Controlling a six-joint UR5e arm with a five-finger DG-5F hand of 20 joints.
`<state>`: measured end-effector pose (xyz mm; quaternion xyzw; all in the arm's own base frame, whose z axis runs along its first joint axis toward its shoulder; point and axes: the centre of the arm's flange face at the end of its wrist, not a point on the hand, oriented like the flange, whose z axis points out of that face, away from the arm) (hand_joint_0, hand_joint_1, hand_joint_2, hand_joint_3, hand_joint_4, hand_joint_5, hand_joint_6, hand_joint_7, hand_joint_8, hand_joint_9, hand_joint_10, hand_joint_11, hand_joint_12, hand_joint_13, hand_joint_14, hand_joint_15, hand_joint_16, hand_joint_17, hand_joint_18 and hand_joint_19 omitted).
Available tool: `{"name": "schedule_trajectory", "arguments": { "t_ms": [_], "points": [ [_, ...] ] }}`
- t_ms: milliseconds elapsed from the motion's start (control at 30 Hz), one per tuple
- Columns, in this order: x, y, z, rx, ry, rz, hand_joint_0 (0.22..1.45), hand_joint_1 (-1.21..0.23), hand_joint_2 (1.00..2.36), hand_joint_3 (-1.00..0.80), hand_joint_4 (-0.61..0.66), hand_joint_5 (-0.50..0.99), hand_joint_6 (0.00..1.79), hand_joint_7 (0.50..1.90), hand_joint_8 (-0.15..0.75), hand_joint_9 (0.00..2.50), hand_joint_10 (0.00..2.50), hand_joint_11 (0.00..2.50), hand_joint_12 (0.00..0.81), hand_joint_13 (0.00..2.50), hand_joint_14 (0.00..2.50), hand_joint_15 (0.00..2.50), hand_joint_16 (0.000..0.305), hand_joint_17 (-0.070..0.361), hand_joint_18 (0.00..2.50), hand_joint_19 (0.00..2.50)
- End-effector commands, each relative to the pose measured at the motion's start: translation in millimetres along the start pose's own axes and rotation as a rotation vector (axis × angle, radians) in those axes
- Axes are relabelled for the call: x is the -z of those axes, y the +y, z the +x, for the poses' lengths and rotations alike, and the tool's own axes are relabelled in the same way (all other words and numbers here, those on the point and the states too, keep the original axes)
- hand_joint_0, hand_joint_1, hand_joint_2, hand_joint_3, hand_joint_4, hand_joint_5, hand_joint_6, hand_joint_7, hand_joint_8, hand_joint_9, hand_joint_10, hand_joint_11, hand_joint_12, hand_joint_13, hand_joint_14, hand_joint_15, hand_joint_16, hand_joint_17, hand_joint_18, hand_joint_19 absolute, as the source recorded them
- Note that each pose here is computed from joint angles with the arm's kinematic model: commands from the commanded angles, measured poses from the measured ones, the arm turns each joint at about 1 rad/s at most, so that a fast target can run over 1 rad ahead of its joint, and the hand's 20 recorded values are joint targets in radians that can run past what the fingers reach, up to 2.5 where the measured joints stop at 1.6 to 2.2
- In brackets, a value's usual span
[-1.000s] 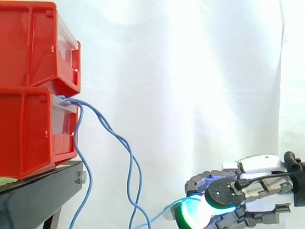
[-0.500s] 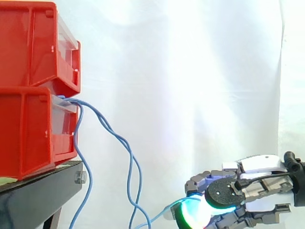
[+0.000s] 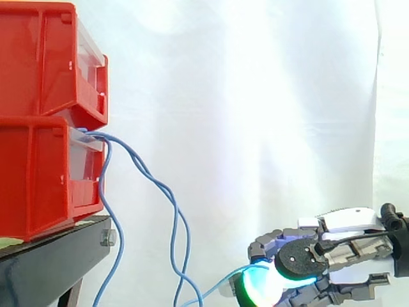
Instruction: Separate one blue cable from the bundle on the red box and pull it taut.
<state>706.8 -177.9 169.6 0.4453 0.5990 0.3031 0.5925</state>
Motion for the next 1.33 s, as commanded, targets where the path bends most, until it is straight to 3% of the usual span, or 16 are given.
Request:
{"name": "schedule_trajectory", "arguments": {
  "t_ms": [0, 1300],
  "points": [
    [0.0, 0.2, -0.1, 0.0, 0.0, 0.0, 0.7, -1.0, 1.02, -0.1, -0.33, -0.06, 0.92, 0.99, 0.048, 0.27, 0.0, 0.0, 0.355, 0.4, 0.0, 0.07, 0.052, 0.118, 0.34, 0.25],
    [0.0, 0.2, -0.1, 0.0, 0.0, 0.0, 0.69, -1.0, 1.06, -0.11, -0.32, -0.06, 0.92, 1.0, 0.049, 0.3, 0.0, 0.0, 0.36, 0.42, 0.0, 0.07, 0.053, 0.118, 0.37, 0.27]
  ]
}}
